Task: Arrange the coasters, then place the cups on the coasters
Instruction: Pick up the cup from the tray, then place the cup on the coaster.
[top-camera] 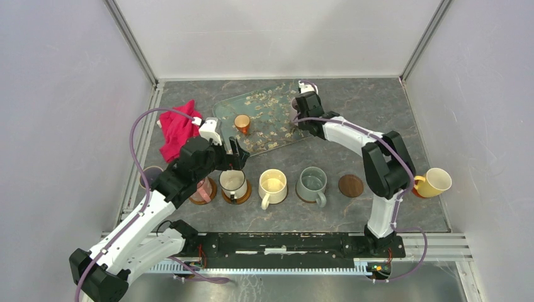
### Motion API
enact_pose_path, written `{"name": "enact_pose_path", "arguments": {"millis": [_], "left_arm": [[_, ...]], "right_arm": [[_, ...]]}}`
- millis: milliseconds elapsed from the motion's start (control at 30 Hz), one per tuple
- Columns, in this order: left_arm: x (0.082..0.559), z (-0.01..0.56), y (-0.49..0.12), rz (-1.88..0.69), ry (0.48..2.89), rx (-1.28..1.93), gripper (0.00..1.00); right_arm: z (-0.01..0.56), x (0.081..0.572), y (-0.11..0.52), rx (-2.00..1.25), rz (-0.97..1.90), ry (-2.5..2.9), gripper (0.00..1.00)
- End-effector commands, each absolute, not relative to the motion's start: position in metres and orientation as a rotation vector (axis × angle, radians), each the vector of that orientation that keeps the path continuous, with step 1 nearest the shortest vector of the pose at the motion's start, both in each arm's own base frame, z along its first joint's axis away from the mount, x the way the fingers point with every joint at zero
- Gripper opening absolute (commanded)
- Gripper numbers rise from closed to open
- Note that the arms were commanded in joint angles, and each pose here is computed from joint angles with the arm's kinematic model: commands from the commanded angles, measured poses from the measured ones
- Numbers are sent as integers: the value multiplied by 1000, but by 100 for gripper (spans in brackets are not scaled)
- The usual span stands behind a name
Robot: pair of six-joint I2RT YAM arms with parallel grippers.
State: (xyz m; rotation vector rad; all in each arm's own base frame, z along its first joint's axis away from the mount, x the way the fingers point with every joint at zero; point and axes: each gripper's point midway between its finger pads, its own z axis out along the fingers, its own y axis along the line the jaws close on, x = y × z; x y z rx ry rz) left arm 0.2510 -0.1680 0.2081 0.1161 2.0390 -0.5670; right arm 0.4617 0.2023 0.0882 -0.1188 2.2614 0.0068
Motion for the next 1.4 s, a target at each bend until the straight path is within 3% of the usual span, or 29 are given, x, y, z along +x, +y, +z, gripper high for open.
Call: {"name": "enact_pose_path", "arguments": {"millis": [0, 733, 1367], "left_arm": [[256, 214, -168, -544, 1997, 146, 100], [257, 210, -171, -549, 2014, 153, 100], [259, 206, -168, -526, 2028, 143, 100]], "right_arm": [[171, 473, 194, -17, 61, 2022, 0], [179, 356, 105, 171, 16, 1957, 0], [131, 264, 60, 222, 3, 2065, 0]]}}
